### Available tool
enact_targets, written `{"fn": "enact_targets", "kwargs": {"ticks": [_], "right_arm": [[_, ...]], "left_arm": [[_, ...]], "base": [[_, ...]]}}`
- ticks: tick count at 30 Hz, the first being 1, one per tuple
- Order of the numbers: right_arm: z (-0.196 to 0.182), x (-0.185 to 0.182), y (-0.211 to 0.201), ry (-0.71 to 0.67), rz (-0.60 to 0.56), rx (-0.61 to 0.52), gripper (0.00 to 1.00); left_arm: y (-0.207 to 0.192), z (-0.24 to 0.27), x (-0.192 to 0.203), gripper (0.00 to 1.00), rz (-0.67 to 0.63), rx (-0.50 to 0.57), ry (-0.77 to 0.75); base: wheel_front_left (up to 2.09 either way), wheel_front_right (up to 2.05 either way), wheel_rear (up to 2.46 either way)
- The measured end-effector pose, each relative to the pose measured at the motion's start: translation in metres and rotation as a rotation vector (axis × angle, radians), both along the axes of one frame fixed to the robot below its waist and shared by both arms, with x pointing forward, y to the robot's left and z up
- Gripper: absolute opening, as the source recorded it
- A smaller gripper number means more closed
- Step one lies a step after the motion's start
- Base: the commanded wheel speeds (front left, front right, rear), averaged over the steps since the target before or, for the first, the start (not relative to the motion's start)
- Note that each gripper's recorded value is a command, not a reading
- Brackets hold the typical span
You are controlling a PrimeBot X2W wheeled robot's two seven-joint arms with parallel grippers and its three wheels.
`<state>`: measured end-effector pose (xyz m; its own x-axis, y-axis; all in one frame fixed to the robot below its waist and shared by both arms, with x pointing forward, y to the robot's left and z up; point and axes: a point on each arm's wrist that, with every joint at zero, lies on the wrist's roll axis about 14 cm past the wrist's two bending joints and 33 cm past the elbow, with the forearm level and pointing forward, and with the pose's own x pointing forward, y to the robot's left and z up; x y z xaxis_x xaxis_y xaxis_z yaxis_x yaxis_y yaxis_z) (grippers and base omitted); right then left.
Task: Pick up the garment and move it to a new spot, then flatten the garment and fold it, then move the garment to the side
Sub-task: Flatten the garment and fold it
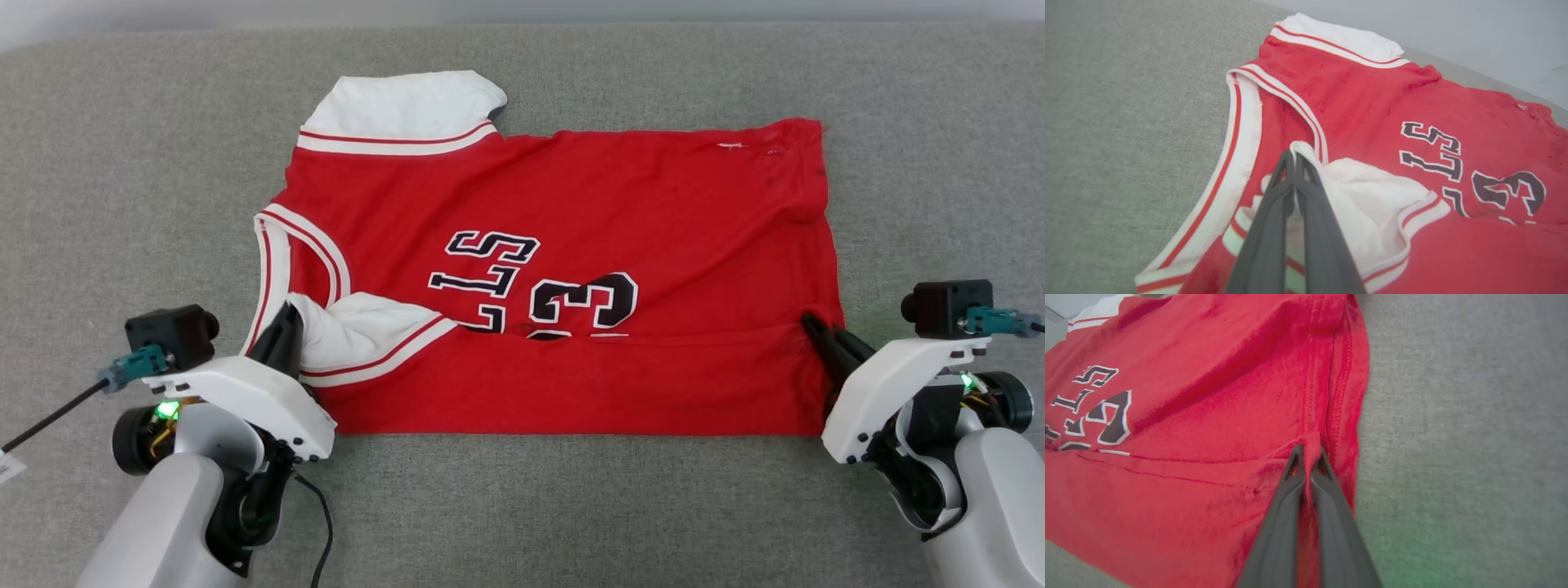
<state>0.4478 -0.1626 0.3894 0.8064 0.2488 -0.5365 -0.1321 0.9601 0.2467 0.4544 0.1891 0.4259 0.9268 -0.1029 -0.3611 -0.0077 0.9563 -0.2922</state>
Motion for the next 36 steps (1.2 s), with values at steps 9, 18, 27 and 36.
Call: {"fn": "enact_targets", "kwargs": {"ticks": [9, 18, 27, 36], "right_arm": [[-0.005, -0.003, 0.004, -0.037, 0.027, -0.020, 1.00], [0.061, -0.006, -0.005, -0.369, -0.016, -0.029, 1.00], [0.101, -0.035, -0.024, -0.498, -0.094, -0.036, 1.00], [0.112, -0.048, -0.024, -0.513, -0.132, -0.019, 1.00]], "left_arm": [[0.006, -0.030, -0.008, 1.00, 0.027, -0.058, 0.108], [0.022, 0.007, -0.003, 1.00, 0.021, -0.032, 0.041], [0.024, 0.027, -0.022, 1.00, -0.146, 0.016, 0.223], [0.035, 0.006, -0.049, 1.00, -0.224, 0.111, 0.488]], "base": [[0.00, 0.00, 0.00], [0.00, 0.00, 0.00], [0.00, 0.00, 0.00], [0.00, 0.00, 0.00]]}}
